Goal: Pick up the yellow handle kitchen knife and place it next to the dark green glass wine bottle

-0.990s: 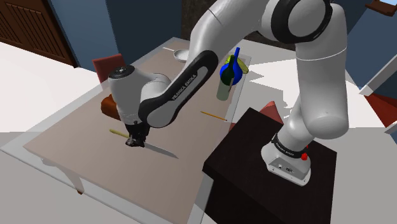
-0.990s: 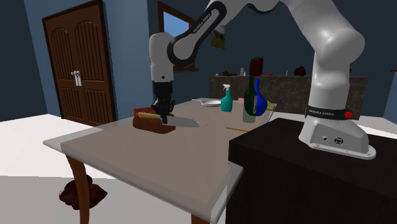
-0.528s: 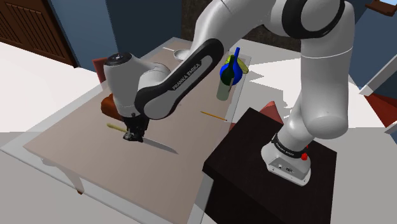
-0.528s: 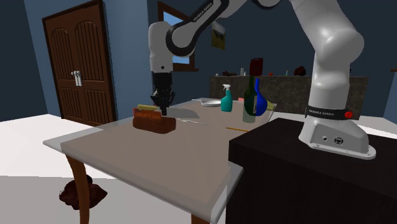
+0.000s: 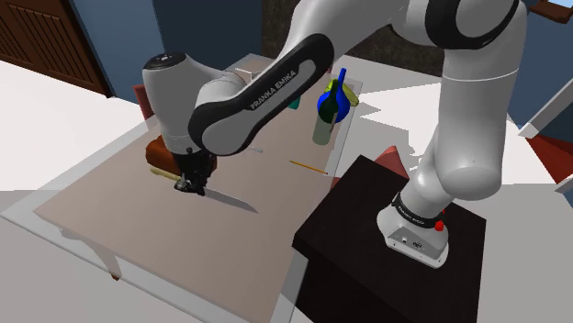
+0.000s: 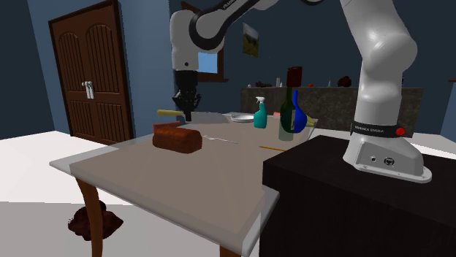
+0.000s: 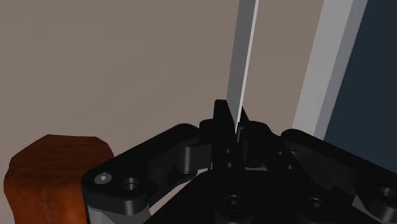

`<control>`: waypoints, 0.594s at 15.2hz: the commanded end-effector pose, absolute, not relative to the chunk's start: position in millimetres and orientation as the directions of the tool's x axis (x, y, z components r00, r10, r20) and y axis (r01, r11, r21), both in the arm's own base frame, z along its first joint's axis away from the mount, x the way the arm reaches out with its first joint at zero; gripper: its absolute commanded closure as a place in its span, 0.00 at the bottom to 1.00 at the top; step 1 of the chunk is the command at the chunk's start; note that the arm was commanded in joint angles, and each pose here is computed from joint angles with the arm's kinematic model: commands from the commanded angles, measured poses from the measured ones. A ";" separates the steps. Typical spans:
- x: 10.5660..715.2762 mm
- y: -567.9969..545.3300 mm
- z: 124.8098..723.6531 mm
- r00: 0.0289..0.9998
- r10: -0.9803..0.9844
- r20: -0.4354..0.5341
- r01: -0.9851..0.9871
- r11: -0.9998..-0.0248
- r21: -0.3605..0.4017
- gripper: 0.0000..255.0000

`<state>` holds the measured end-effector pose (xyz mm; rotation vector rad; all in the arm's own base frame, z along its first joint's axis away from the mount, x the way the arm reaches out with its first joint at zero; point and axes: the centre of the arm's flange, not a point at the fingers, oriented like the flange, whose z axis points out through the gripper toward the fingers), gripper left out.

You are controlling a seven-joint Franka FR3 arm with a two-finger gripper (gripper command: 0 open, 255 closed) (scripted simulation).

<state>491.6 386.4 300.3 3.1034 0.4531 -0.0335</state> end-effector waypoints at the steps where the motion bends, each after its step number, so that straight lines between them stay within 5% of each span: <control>1: 491.1 387.7 312.0 0.958 0.286 -0.022 0.286 -0.958 0.002 1.00; 9: 491.1 387.7 354.2 0.958 0.286 -0.022 0.286 -0.958 0.002 1.00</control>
